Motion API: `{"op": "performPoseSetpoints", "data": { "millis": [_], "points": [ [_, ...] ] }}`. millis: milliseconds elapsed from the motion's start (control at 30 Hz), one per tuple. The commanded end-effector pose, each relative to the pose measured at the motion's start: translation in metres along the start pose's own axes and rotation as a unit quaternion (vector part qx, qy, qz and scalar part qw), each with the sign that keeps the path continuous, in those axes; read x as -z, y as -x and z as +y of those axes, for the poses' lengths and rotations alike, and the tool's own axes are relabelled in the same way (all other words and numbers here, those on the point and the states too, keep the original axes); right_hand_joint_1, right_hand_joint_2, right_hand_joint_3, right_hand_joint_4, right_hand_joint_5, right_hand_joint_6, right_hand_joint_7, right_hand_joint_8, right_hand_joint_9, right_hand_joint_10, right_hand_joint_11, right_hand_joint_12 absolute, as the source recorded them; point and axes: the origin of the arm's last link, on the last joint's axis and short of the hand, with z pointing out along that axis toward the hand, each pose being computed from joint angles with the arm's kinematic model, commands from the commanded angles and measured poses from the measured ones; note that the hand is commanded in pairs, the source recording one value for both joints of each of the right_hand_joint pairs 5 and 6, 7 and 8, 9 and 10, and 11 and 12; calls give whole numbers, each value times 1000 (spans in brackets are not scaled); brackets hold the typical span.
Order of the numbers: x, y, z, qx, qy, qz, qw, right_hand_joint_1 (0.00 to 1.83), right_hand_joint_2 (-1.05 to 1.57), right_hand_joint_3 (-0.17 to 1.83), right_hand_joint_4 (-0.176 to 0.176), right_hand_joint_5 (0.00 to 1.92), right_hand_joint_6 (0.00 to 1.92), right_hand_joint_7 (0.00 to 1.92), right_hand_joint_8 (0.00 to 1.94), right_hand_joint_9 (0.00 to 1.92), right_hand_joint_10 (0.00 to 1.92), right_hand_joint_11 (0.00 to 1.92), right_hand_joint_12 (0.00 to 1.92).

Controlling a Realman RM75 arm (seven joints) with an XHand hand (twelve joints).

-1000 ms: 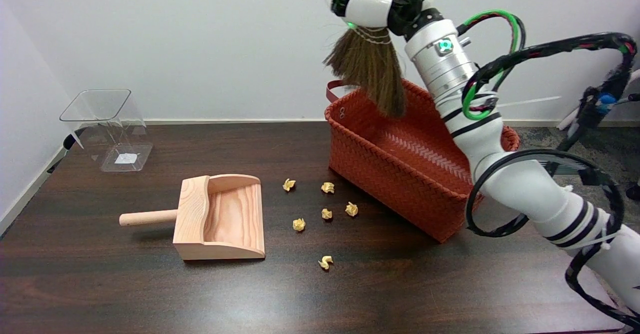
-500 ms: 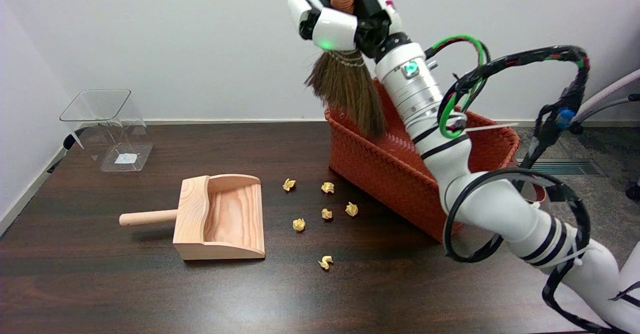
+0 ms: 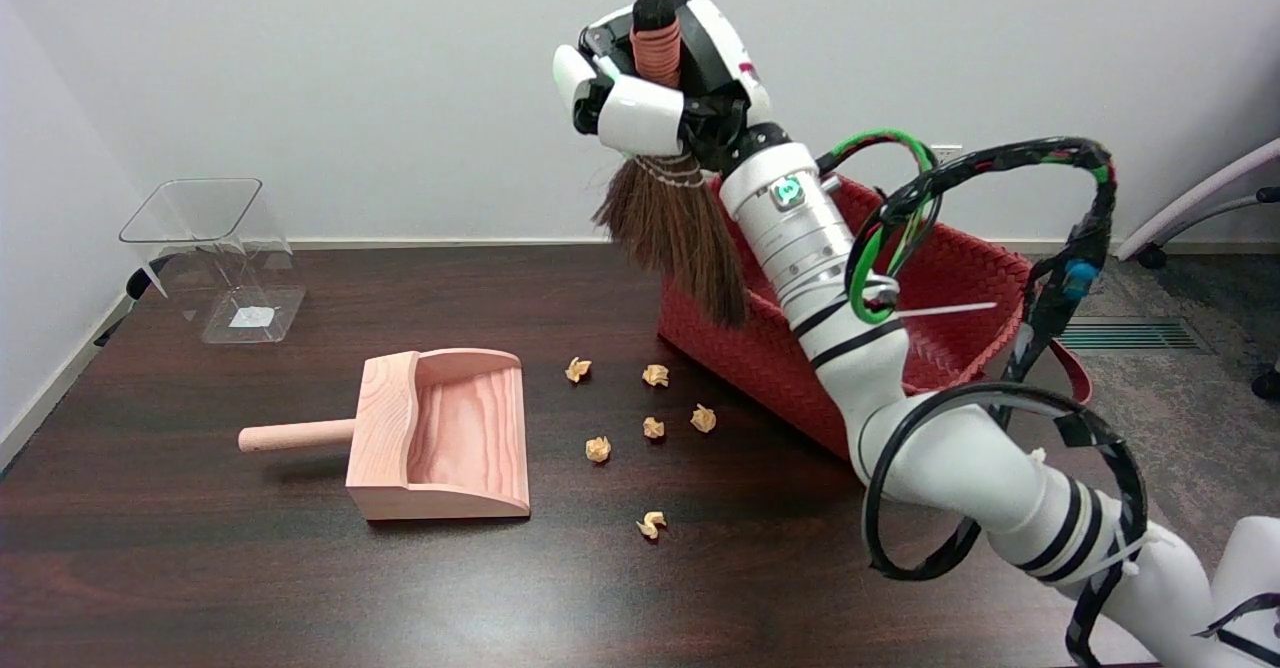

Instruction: Sweep the paper balls into the dustpan.

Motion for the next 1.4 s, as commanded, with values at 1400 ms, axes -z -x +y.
{"op": "performPoseSetpoints", "data": {
  "millis": [1400],
  "points": [
    [55, 31, 107, 20, 165, 107, 980, 1084, 968, 1048, 0, 1920, 1920, 1920, 1920, 1920, 1920, 1920, 1920]
  ]
}}
